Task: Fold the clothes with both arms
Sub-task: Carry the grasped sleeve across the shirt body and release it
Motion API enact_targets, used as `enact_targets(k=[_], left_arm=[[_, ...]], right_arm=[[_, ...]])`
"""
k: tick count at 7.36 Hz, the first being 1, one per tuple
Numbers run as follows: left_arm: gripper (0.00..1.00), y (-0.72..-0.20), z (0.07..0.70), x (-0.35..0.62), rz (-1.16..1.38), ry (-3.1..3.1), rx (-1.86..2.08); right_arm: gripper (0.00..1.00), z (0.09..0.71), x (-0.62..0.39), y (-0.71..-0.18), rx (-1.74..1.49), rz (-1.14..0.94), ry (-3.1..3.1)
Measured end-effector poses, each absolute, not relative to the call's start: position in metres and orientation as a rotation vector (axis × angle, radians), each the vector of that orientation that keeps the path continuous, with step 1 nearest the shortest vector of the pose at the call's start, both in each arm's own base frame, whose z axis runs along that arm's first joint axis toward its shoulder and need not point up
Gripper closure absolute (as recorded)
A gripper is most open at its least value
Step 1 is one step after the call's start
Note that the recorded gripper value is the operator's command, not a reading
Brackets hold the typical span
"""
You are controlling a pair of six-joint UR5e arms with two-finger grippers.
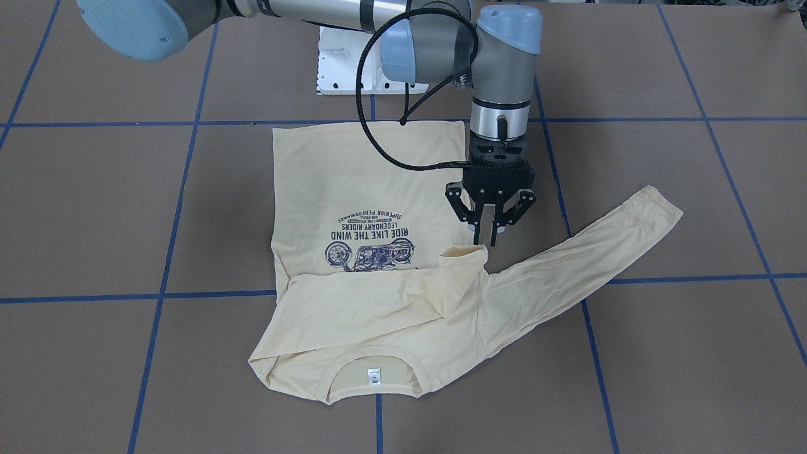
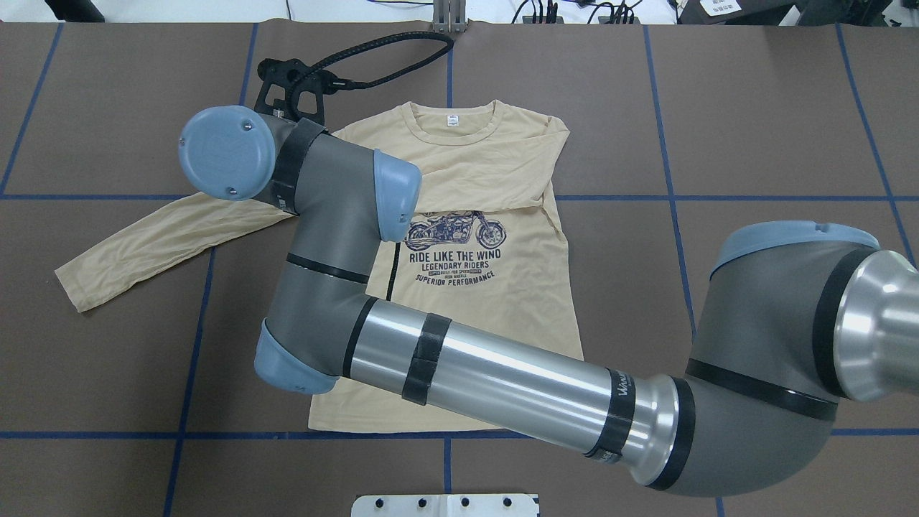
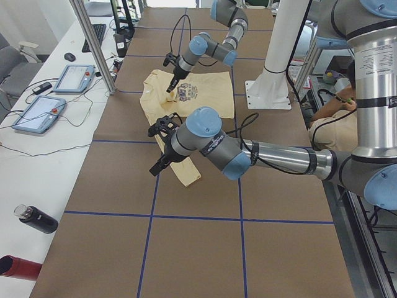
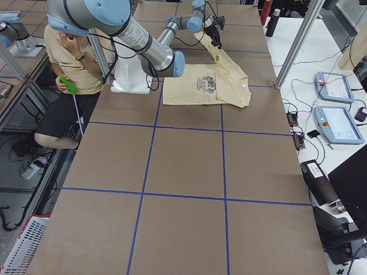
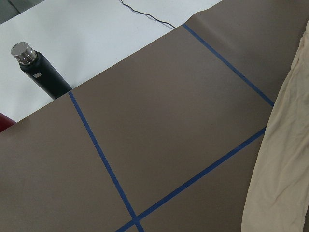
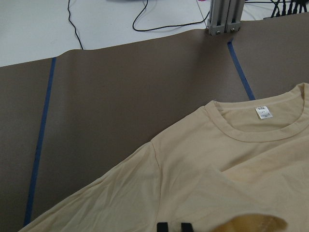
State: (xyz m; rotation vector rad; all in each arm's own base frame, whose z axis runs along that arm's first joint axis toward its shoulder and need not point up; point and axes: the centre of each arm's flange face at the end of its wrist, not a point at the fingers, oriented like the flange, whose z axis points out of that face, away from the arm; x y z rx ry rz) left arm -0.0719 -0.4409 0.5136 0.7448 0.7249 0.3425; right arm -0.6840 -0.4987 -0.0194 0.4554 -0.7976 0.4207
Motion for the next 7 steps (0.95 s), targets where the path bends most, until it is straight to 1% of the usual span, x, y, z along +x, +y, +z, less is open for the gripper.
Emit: enact_targets(k=[2, 4, 6, 7], left_arm=[[0.00, -0.439, 0.515, -0.071, 0.339, 0.727, 0.740], [0.00, -0.438, 0.515, -0.071, 0.320, 0.737, 0.732], [0.00, -0.438, 0.513, -0.056, 0.348, 0.752, 0.730], [0.00, -0.440, 0.512, -0.037, 0.383, 0.771, 0.723]], right_arm=[[0.00, -0.042, -0.690, -0.501, 0.431, 0.438, -0.804], [0.00, -0.047, -0.670, -0.516, 0.349, 0.428, -0.778], [0.00, -0.023, -0.608, -0.545, 0.225, 0.375, -0.692], [0.00, 0.009, -0.564, -0.546, 0.217, 0.324, -0.695]])
